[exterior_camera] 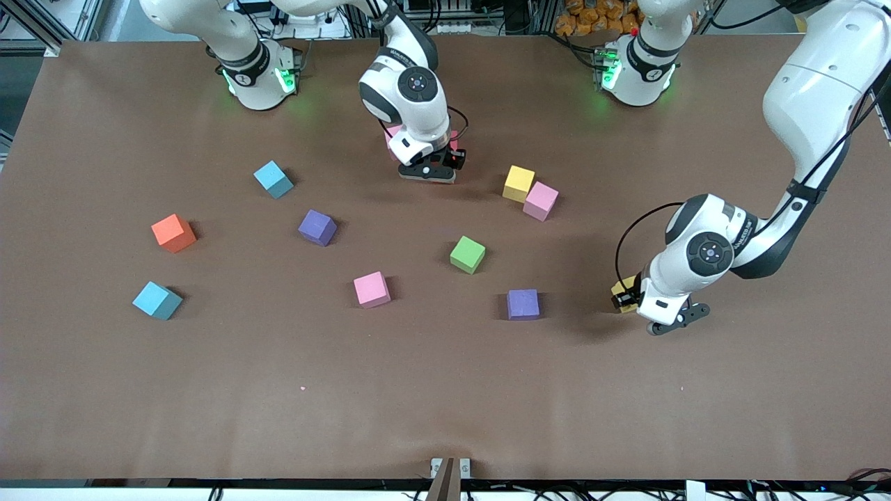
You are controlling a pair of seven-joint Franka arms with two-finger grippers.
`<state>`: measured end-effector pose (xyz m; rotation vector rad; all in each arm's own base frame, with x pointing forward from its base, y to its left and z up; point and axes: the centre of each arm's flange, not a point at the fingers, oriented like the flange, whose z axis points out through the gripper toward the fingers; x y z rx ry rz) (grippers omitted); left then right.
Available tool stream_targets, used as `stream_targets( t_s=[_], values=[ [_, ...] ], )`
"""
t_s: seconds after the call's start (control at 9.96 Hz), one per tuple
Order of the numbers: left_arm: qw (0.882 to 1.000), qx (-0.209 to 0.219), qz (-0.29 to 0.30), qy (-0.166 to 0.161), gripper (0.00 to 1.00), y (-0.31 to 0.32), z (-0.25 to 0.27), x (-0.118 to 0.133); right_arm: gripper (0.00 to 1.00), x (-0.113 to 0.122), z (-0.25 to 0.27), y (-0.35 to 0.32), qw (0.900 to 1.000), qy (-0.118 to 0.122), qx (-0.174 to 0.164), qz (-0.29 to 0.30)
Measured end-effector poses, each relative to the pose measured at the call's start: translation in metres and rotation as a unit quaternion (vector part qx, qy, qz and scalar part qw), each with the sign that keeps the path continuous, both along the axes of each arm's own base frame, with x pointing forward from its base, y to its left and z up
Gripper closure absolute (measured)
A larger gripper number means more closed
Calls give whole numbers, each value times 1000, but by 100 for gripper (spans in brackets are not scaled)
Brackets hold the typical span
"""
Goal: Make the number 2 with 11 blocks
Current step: 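Grasp the yellow cube with the left gripper while the right gripper carries orange, then place the orange cube with the right gripper beside the pink cubes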
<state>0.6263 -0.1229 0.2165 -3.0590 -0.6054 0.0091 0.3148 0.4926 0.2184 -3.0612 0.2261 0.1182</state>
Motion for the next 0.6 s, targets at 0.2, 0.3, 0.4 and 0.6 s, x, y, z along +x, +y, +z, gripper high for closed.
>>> stream_targets(
  t_s=[0.2, 0.3, 0.4, 0.6],
  values=[
    [1000, 0, 6, 4, 41, -13, 18, -3, 44, 0, -2, 0, 1000, -1, 0, -3],
    [1000, -2, 8, 8, 41, -22, 25, -6, 44, 1, -2, 0, 1000, -2, 1, -4],
    [1000, -4, 12, 11, 42, -33, 30, -9, 44, 1, -2, 0, 1000, -2, 1, -5],
    [1000, -7, 15, 18, 42, -57, 40, -18, 44, 1, -2, 0, 1000, -2, 1, -8]
  ],
)
